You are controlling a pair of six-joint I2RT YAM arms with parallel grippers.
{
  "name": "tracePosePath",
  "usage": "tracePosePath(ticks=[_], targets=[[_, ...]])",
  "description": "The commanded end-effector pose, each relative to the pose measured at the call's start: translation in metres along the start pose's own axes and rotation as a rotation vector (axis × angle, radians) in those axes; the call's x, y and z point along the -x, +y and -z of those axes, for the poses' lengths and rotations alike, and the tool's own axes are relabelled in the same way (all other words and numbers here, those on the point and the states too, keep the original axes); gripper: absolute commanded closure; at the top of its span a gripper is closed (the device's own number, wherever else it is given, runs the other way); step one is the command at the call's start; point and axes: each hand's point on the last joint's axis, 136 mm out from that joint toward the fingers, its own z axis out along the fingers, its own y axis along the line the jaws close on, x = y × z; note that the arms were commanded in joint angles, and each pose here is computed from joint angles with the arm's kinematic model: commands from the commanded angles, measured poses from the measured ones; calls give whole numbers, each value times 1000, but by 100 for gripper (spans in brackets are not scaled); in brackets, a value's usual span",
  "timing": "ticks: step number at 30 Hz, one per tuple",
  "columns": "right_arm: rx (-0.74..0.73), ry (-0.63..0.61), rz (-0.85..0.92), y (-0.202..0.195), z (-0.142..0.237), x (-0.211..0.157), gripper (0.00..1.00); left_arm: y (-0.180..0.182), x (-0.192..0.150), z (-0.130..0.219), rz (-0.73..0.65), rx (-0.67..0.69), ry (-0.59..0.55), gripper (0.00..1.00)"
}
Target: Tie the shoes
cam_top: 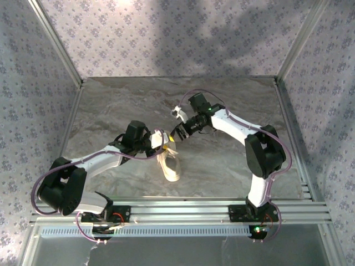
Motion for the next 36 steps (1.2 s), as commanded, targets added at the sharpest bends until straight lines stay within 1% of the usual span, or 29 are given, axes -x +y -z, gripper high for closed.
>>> tracePosePath(ticks=[1,4,7,10,13,16,26,29,31,36], targets=[[-58,-5,-131,-20,4,1,61,-2,8,0,-34,-12,-12,71],[19,10,-178,-17,-5,-2,60,-2,7,0,-38,-12,-5,71],[76,-2,-147,-2,-10,-1,55,-3,7,0,-39,-15,-2,70],[100,15,-119,7,-14,-6,51,-3,8,0,-38,-13,-6,70],[108,36,-114,9,-20,-14,50,-2,10,0,-39,-12,-9,70],[81,72,-109,7,-26,-22,50,-1,11,1,-41,-10,-12,69],[43,128,-106,1,-40,-35,51,-2,13,3,-38,-6,-21,69],[42,137,-109,-1,-43,-38,54,-1,14,4,-36,-4,-22,69],[38,144,-106,-2,-44,-39,58,-2,14,4,-36,-4,-25,68],[30,149,-98,-2,-44,-39,79,-2,16,7,-34,-2,-29,66]])
